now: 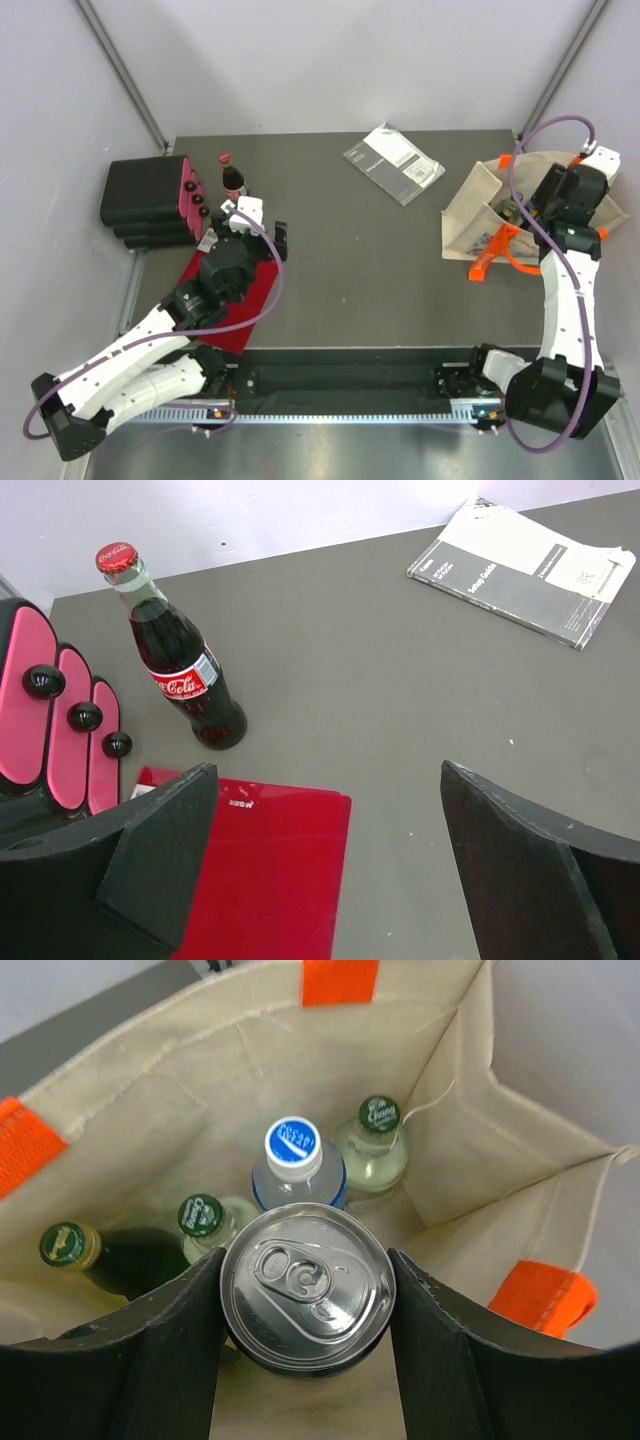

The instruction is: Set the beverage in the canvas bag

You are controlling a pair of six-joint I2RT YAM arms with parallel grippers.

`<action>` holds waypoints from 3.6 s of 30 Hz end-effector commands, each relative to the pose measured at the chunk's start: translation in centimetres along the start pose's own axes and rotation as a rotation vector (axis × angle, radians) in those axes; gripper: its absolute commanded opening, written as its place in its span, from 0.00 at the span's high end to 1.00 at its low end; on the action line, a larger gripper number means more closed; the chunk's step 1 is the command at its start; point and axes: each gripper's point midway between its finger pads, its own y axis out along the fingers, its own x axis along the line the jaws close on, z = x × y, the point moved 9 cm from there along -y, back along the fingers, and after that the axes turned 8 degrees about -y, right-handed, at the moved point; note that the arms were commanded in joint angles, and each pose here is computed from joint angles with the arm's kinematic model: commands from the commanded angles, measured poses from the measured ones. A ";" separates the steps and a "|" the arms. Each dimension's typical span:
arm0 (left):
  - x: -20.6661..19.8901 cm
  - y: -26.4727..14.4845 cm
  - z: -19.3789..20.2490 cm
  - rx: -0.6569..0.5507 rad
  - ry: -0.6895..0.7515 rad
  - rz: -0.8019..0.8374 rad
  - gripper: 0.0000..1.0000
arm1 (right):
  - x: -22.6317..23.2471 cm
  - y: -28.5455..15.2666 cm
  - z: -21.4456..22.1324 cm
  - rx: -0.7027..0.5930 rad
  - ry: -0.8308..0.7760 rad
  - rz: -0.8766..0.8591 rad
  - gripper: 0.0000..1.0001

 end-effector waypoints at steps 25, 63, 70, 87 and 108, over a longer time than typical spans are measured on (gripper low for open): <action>0.0 -0.8 -2.5 -0.075 -0.061 0.018 0.04 | 2.1 3.9 4.3 -0.010 0.114 -0.081 1.00; 0.0 -0.8 -2.6 -0.077 -0.063 0.017 0.04 | 2.8 5.3 6.9 0.194 0.165 -0.037 0.53; 0.1 -0.9 -2.6 -0.080 -0.063 0.016 0.04 | 2.2 4.1 5.1 0.142 0.169 -0.024 0.38; 0.1 -0.9 -2.5 -0.078 -0.063 0.018 0.04 | 2.6 -0.9 -2.3 0.061 0.168 -0.162 0.14; -1.1 5.6 -2.6 0.123 -0.055 -0.182 0.08 | 19.1 -18.9 -1.3 -0.174 0.011 -1.125 0.00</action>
